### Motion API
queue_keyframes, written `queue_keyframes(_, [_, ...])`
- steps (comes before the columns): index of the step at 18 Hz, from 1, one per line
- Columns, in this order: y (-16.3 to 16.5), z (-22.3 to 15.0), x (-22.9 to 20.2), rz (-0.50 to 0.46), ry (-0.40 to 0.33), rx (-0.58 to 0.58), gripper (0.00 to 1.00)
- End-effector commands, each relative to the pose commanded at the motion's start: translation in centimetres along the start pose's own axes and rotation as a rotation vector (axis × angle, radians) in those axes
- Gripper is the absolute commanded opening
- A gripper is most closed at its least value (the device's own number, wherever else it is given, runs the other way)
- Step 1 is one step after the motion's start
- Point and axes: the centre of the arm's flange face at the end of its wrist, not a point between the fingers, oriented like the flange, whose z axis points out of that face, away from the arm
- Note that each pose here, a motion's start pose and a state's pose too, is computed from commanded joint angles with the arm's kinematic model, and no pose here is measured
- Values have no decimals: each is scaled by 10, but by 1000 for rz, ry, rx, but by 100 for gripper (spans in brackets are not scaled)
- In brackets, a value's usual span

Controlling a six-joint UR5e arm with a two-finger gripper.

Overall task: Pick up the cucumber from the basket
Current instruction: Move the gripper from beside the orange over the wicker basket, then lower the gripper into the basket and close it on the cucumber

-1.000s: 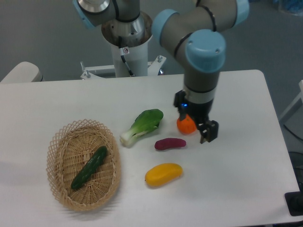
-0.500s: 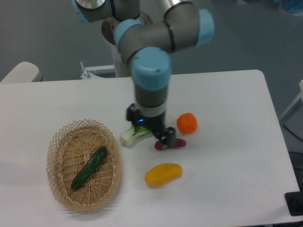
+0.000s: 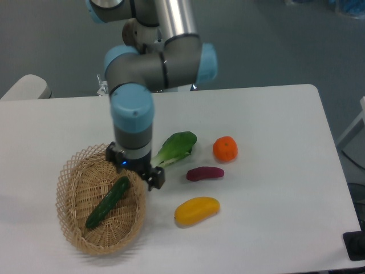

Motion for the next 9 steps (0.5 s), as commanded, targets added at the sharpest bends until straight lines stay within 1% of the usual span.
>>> queue_keyframes(3, [0, 22, 17, 27, 18, -32, 100])
queue_keyframes(5, [-4, 33, 19, 42, 17, -37, 100])
queue_keyframes(7, [-10, 40, 26, 69, 4, -13, 100])
queue_keyframes(9, [-14, 54, 33, 86, -5, -19, 100])
